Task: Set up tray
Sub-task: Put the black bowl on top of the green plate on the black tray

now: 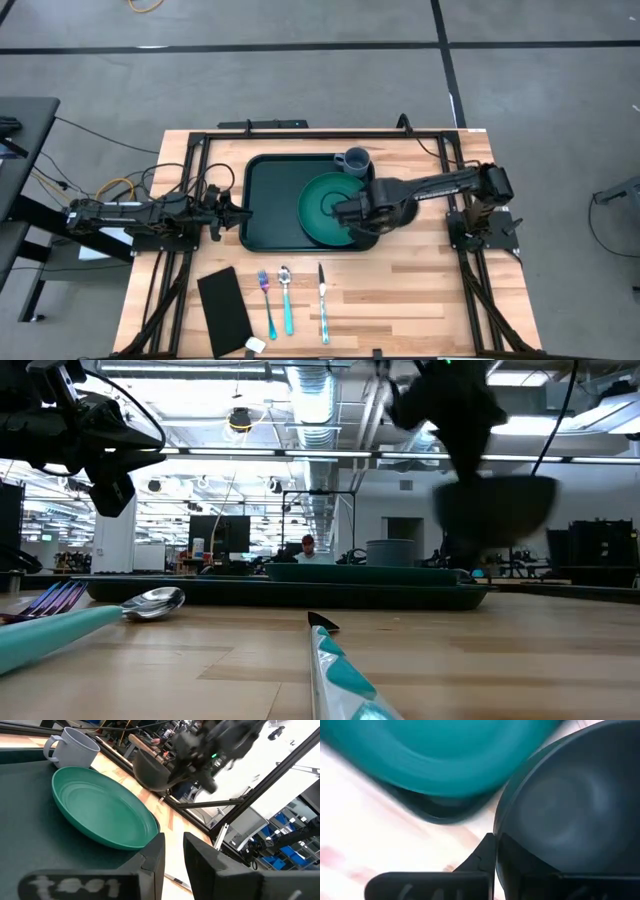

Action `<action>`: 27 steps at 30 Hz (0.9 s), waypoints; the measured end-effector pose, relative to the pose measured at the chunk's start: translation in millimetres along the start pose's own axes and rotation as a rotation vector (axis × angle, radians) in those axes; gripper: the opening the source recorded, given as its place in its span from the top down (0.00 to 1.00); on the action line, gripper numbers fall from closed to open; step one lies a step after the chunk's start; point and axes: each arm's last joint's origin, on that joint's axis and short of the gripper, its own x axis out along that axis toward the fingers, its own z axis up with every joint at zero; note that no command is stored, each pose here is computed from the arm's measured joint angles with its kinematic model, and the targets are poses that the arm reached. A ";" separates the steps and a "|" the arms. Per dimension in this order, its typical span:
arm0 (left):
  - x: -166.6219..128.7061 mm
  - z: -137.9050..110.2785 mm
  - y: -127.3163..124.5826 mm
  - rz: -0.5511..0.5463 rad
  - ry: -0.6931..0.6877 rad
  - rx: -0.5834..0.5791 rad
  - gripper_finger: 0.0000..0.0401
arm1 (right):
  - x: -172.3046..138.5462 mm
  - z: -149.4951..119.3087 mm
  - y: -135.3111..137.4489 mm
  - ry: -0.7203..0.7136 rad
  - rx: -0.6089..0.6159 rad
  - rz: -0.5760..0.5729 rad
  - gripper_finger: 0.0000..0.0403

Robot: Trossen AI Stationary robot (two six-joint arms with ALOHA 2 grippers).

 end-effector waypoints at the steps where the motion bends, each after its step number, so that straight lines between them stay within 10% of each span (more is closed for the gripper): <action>1: 0.0 -0.1 0.1 0.000 0.000 0.000 0.86 | -8.3 2.9 1.6 -0.033 -0.035 0.029 1.00; 9: 0.0 0.0 0.0 0.000 0.000 0.000 0.86 | -45.4 24.2 7.8 -0.248 -0.292 0.189 1.00; 27: 0.7 -0.5 0.7 0.013 0.003 0.000 0.86 | -3.7 53.0 42.4 -0.176 -0.473 0.181 1.00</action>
